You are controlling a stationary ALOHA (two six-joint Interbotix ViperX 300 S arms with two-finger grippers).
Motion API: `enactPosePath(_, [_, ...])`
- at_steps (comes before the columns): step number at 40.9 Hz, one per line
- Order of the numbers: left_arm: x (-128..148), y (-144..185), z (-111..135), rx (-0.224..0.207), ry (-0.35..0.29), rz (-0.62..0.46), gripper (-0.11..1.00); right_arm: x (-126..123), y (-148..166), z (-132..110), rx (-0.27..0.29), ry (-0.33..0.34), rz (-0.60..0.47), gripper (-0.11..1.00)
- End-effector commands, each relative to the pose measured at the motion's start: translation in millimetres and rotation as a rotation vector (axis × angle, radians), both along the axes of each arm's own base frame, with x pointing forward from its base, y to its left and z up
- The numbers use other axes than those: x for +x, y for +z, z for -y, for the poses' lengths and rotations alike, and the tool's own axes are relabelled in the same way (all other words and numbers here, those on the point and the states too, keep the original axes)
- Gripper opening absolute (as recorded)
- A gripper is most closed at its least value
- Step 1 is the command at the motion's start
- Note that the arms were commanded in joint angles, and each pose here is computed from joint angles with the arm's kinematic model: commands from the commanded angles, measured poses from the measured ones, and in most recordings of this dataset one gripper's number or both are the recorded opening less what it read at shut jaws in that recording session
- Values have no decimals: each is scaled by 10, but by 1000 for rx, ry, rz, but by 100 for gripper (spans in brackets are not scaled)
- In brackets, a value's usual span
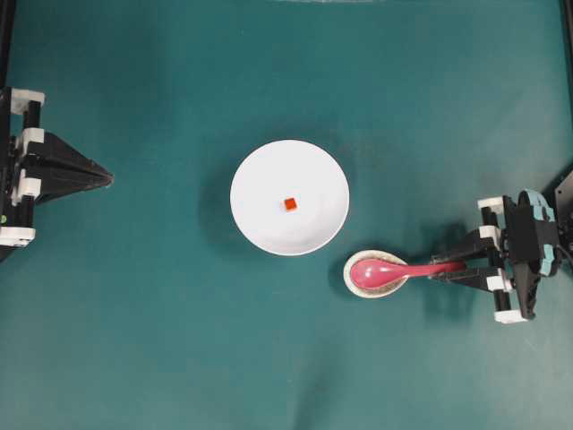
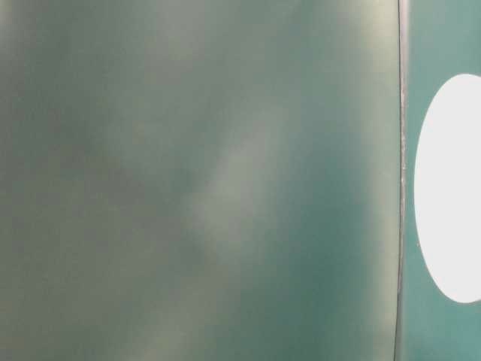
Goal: Grip the spoon and scoop the red block from the bowl with right arm.
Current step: 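Close the right gripper on the pink spoon handle end, then lift the pink spoon and swing it over the white bowl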
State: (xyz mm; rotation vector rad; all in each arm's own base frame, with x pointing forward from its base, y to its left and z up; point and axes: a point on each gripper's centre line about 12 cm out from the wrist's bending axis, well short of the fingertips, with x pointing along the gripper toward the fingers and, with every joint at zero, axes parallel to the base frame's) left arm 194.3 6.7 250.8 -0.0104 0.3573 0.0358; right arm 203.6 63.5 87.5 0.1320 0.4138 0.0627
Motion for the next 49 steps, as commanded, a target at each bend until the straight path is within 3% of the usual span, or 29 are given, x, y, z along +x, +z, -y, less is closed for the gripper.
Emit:
enactPosePath(1, [37,101,-11,4,4,23,0,32,45,-34,7,13,28,24])
enactPosePath(12, [37,102,-11,4,4,24,0,39,64,-38,11,12,38,24])
enactPosePath(28, [37,101,-11,4,4,23,0,48,301,-6,80,-5,67,24])
enactPosePath(49, [38,109,-11,1,5,26,0,154,862,187,114,-23,16,24])
